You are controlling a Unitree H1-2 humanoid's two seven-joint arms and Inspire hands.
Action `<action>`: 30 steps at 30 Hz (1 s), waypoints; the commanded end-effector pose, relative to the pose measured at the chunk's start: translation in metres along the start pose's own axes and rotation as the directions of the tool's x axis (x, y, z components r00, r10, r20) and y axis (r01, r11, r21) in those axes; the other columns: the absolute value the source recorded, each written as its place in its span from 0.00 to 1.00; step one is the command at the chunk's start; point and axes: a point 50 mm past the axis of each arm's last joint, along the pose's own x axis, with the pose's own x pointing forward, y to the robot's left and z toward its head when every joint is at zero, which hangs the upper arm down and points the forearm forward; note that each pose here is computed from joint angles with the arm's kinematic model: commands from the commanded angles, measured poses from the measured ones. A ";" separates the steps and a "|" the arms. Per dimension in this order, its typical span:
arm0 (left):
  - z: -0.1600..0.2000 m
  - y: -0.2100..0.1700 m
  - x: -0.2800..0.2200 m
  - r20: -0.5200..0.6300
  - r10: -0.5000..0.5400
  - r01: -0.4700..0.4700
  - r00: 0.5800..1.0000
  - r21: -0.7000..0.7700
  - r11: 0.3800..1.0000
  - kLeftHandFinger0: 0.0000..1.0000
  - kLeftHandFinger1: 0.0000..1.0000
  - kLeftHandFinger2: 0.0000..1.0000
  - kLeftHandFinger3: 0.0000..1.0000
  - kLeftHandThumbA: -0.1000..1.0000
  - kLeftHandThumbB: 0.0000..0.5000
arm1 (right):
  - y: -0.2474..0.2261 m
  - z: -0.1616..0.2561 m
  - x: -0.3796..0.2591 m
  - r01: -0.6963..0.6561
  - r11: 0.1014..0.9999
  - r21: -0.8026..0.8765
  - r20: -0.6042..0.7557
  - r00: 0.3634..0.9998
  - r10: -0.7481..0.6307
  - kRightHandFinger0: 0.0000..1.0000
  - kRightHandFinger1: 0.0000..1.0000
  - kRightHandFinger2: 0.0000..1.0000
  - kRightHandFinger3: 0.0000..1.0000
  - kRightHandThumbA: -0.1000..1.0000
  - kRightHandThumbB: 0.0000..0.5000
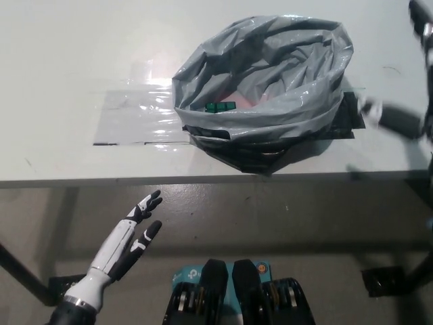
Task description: Use the right hand to pick up a rubix's cube and place it into a plastic bag and lift the bag
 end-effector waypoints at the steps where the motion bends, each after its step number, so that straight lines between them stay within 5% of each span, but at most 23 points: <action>1: 0.030 0.030 0.037 0.160 0.071 -0.063 0.985 -0.054 0.997 1.00 1.00 1.00 1.00 1.00 0.49 | 0.009 0.103 -0.123 0.239 0.970 -0.051 0.588 0.792 -0.165 1.00 1.00 1.00 1.00 1.00 0.62; 7: 0.017 0.018 0.017 0.127 0.061 -0.052 0.990 -0.070 0.996 1.00 1.00 1.00 1.00 1.00 0.51 | 0.051 0.016 -0.135 0.093 0.988 -0.126 0.275 0.960 -0.055 1.00 1.00 1.00 1.00 1.00 0.62; 11: 0.008 0.005 -0.008 0.081 0.053 -0.045 0.995 -0.094 0.995 1.00 1.00 1.00 1.00 1.00 0.47 | 0.078 -0.044 -0.156 -0.024 1.000 -0.010 0.008 1.000 0.024 1.00 1.00 1.00 1.00 1.00 0.60; 15: 0.003 0.001 -0.028 0.061 0.042 -0.036 0.997 -0.087 0.996 1.00 1.00 1.00 1.00 1.00 0.39 | 0.096 -0.068 -0.186 -0.110 0.983 0.148 -0.202 0.970 0.139 1.00 1.00 1.00 1.00 1.00 0.60; 30: -0.009 -0.018 -0.051 0.002 0.011 -0.011 1.000 -0.100 0.995 1.00 1.00 1.00 1.00 1.00 0.41 | 0.097 -0.075 -0.225 -0.213 0.964 0.157 -0.256 0.934 0.248 1.00 1.00 1.00 1.00 1.00 0.53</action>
